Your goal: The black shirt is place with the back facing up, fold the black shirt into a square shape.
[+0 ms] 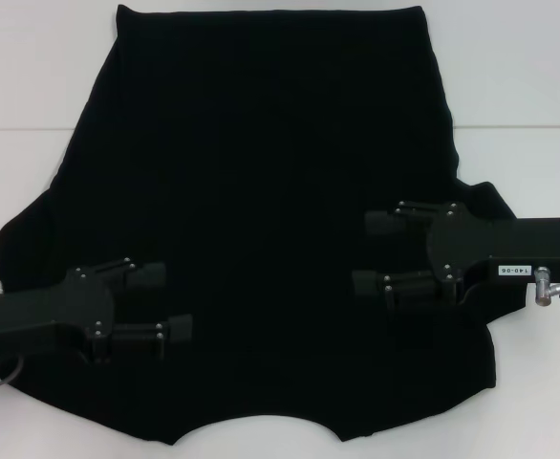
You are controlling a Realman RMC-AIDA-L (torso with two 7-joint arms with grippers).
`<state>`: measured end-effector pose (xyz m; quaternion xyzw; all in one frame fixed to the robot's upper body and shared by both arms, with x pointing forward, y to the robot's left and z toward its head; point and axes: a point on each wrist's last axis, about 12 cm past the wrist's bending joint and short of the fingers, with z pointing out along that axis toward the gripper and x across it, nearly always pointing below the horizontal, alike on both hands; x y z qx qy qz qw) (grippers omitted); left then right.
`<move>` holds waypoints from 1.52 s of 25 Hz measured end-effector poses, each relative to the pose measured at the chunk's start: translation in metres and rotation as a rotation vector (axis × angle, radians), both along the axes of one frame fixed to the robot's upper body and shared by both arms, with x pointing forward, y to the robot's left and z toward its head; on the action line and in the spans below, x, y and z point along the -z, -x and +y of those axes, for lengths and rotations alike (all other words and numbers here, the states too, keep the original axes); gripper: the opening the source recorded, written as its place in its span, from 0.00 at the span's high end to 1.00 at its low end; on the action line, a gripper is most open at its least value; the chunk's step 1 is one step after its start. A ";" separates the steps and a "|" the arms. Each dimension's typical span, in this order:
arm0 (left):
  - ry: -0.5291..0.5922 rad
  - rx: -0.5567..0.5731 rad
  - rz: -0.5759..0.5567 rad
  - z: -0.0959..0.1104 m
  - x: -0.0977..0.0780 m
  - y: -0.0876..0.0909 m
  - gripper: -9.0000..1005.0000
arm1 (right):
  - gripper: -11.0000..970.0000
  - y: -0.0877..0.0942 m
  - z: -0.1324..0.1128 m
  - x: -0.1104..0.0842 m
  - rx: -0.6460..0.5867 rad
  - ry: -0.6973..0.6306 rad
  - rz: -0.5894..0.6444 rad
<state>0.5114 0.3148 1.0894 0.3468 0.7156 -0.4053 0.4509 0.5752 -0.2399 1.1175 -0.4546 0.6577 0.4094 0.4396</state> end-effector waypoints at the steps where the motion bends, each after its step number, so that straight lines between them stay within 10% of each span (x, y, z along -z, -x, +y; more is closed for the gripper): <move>1: -0.001 0.000 0.001 0.000 0.000 0.000 0.07 | 0.06 0.000 0.000 0.000 0.000 0.000 0.000; 17: 0.002 -0.015 0.010 0.001 0.000 -0.001 0.07 | 0.06 0.001 0.002 0.001 -0.010 0.003 0.003; 38: -0.030 -0.690 0.497 0.075 -0.011 -0.027 0.07 | 0.06 -0.003 0.019 0.004 0.023 -0.023 0.024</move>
